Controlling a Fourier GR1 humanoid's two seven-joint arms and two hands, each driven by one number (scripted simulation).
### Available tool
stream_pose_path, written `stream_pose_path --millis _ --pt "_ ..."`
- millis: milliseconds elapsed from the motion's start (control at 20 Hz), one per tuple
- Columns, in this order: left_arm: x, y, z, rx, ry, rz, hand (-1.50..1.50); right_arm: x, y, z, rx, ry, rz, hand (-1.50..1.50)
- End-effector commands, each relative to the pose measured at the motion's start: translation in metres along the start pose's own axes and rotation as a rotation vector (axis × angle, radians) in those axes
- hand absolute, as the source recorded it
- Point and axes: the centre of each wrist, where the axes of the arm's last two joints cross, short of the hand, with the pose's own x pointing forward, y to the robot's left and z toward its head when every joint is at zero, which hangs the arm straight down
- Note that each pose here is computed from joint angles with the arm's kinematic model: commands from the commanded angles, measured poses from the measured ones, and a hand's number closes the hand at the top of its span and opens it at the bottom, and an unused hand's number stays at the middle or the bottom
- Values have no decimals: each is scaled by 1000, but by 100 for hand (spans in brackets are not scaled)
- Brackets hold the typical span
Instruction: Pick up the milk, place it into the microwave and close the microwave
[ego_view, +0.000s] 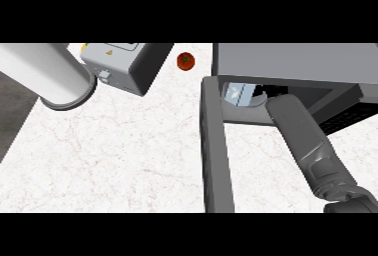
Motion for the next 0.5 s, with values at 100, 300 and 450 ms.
stream_pose_path --millis 100,300,450 --pt "-5 1 -11 -34 4 -2 -150 -1 -23 -15 -176 89 -3 -150" --pt "-12 4 -17 -42 10 -32 -150 0 -19 -14 -208 46 113 -150" --pt "-16 2 -26 -63 -16 -27 -150 -13 -20 -4 -116 45 172 -150"
